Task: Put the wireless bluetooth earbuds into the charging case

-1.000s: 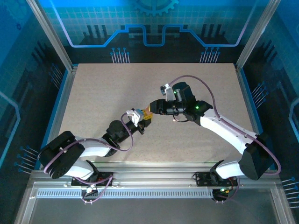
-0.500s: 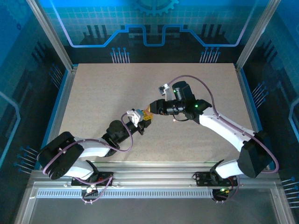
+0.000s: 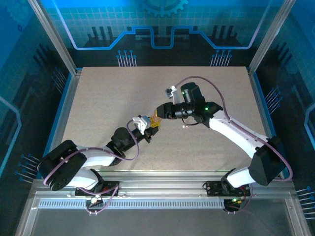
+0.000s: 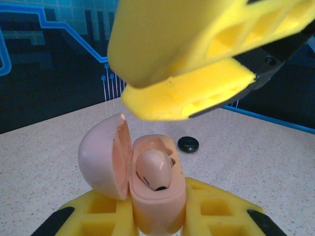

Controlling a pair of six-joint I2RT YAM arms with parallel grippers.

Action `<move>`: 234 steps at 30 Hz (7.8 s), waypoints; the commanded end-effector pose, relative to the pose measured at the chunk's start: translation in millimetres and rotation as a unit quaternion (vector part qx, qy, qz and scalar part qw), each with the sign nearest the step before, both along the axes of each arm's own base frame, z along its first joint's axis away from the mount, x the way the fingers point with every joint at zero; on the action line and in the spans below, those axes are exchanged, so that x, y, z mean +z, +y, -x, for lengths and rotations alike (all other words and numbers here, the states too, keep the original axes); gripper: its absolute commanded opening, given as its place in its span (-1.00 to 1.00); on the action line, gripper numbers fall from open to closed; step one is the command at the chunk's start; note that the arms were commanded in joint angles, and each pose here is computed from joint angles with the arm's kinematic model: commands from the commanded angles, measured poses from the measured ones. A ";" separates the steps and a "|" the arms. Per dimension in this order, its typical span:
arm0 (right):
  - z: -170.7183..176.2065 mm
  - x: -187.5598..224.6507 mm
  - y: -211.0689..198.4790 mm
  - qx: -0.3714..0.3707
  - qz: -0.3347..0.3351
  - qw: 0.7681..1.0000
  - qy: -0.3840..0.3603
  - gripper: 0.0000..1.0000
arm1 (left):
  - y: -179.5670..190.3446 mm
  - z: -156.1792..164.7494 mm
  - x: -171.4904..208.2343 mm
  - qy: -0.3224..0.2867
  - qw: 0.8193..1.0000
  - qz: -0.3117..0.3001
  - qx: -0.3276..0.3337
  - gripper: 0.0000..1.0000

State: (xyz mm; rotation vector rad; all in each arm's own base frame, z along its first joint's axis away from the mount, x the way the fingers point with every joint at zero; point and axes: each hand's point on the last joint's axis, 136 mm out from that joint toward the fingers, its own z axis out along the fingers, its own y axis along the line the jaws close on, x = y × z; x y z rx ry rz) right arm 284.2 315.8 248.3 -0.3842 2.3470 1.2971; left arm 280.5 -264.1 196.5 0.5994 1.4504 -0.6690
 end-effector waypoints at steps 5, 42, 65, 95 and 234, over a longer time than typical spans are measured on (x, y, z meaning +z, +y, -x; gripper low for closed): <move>-1.6 14.2 -40.8 -0.032 0.057 0.998 -0.026 -0.33 | 4.4 6.2 3.9 -0.003 1.000 -0.008 0.002 -0.76; -69.5 -150.5 -146.5 0.080 0.397 0.914 0.038 -0.22 | 36.8 29.4 -1.8 0.090 0.990 -0.100 0.027 -0.76; -47.5 -215.2 -136.4 0.254 0.491 0.832 0.040 -0.04 | 38.3 27.5 -6.8 0.108 0.988 -0.108 0.034 -0.75; -59.0 -235.7 -153.0 0.257 0.527 0.808 0.057 -0.39 | 29.3 25.4 -16.1 0.124 0.986 -0.106 0.025 -0.75; -22.5 -72.0 -45.1 -0.154 0.167 0.959 -0.169 -0.53 | -44.3 -21.2 -36.7 0.055 0.997 -0.047 0.023 -0.74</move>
